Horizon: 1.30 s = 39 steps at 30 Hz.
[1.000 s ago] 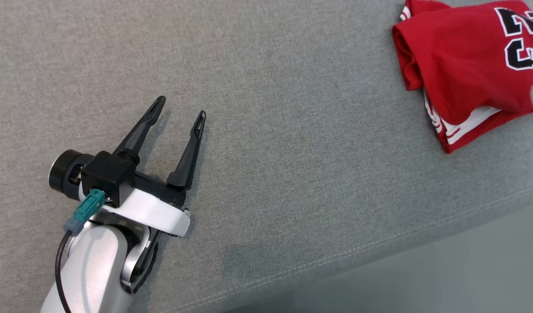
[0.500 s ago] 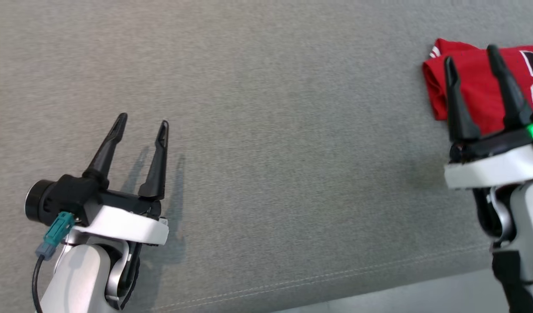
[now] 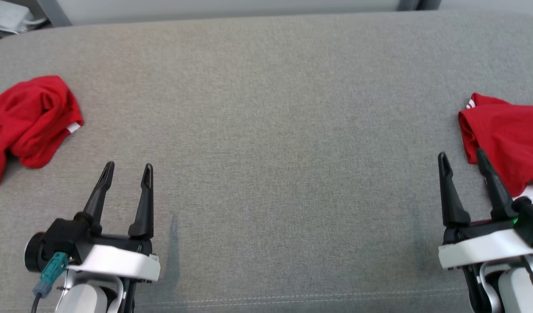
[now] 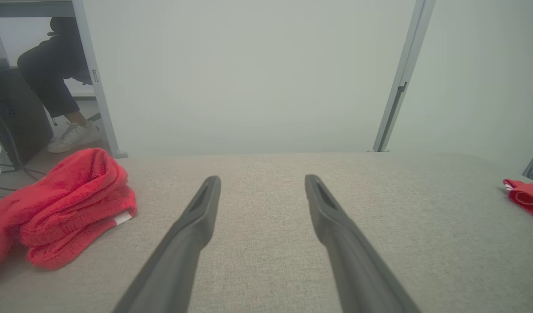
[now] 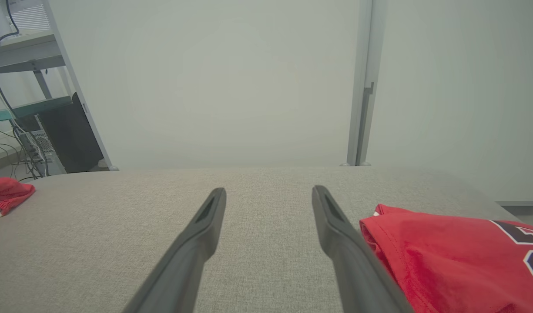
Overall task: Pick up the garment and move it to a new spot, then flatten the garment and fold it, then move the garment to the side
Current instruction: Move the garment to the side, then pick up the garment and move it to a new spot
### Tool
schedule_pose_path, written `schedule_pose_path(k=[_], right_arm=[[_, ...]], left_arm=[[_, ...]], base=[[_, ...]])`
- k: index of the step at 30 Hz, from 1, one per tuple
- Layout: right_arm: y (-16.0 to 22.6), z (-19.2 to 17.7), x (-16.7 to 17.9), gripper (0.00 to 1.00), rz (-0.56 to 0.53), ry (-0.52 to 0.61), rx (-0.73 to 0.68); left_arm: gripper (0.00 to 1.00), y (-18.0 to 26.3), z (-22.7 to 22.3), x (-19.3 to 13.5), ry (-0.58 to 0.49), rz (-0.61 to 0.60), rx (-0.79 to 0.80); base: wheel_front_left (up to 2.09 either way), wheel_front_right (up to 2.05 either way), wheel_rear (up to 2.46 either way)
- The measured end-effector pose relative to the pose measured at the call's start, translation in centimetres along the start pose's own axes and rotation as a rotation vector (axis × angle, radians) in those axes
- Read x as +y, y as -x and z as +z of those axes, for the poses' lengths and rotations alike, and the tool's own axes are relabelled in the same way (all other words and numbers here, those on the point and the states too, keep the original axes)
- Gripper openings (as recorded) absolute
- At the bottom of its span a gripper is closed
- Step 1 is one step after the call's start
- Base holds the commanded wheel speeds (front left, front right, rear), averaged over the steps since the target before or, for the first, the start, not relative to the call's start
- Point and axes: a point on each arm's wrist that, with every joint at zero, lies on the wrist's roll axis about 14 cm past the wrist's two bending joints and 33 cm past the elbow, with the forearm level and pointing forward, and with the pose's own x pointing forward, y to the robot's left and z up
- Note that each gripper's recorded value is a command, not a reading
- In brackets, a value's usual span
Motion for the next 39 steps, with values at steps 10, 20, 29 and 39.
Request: schedule_pose_path(k=[10, 20, 29, 39], right_arm=[[3.5, 0.8, 1.0, 1.00, -0.025, -0.014, 0.001], [5.5, 1.0, 0.9, 1.00, -0.050, -0.006, 0.020], [5.5, 0.8, 0.9, 1.00, -0.056, -0.014, 0.027], [5.5, 0.9, 1.0, 1.00, -0.056, -0.015, 0.029]], left_arm=[[1.00, 3.5, 1.0, 0.7, -0.003, 0.034, -0.010], [1.00, 5.5, 0.4, 1.5, -0.021, 0.079, 0.026], [1.00, 5.9, 0.1, 2.6, -0.037, 0.118, 0.047], [1.00, 6.0, 0.1, 2.8, -0.044, 0.123, 0.047]], base=[[0.00, 0.00, 0.00], [0.00, 0.00, 0.00], [0.00, 0.00, 0.00], [0.00, 0.00, 0.00]])
